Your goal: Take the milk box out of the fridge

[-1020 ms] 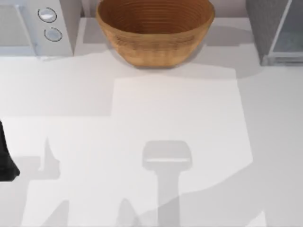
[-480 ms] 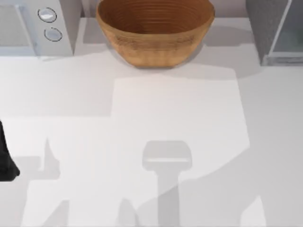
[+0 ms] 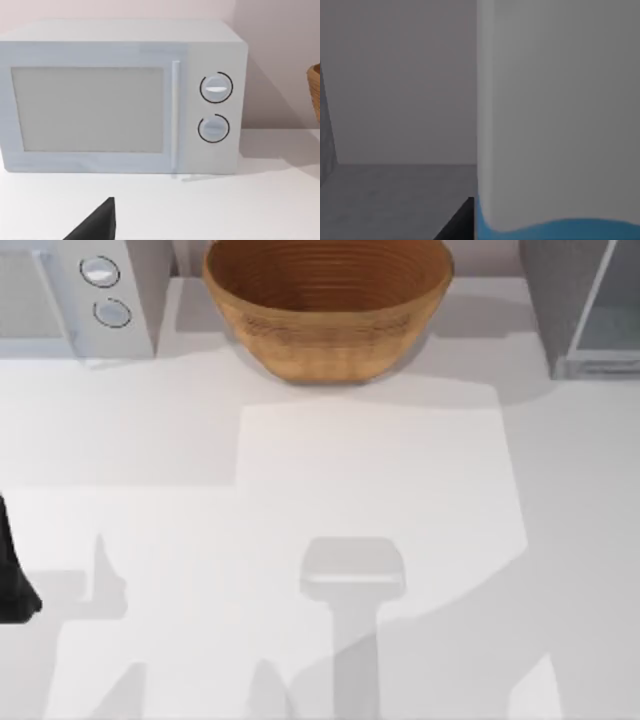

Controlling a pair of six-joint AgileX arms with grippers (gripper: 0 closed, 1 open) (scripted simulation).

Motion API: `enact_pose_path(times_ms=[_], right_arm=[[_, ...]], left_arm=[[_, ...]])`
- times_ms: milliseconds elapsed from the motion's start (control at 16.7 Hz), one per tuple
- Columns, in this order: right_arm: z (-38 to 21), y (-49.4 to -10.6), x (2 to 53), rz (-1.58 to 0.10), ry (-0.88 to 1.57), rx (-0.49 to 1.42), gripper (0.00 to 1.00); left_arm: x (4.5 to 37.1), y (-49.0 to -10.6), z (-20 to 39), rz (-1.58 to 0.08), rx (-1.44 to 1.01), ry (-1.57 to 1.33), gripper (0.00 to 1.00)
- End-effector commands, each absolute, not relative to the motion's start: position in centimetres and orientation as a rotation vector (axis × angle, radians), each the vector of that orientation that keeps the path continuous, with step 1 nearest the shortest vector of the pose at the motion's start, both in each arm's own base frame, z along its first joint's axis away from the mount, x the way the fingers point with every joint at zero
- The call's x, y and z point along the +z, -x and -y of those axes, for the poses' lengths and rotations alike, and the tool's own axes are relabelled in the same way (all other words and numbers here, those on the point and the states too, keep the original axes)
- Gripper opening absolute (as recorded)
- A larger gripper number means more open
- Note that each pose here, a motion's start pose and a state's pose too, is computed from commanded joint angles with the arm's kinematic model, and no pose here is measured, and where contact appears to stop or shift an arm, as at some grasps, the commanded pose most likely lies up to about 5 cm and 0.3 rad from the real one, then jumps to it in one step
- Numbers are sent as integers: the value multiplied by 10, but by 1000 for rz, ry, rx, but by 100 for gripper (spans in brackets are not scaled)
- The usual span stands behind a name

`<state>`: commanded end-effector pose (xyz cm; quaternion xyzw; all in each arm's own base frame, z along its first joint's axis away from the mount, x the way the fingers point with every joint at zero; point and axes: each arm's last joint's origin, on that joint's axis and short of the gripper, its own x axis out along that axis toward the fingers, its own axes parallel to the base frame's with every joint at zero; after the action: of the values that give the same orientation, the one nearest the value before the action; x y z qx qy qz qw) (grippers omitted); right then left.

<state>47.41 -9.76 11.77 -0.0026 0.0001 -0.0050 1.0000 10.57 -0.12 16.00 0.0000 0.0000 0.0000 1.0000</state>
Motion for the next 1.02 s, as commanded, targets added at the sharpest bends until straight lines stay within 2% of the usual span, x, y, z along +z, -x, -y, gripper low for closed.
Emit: enact_pose_path(times_ms=[300, 1020], right_arm=[[98, -474, 118, 0, 5, -10, 2], [99, -474, 131, 9, 6, -13, 0]], left_arm=[[160, -106, 1, 0, 0, 0, 100], [160, -106, 1, 0, 0, 0, 100]])
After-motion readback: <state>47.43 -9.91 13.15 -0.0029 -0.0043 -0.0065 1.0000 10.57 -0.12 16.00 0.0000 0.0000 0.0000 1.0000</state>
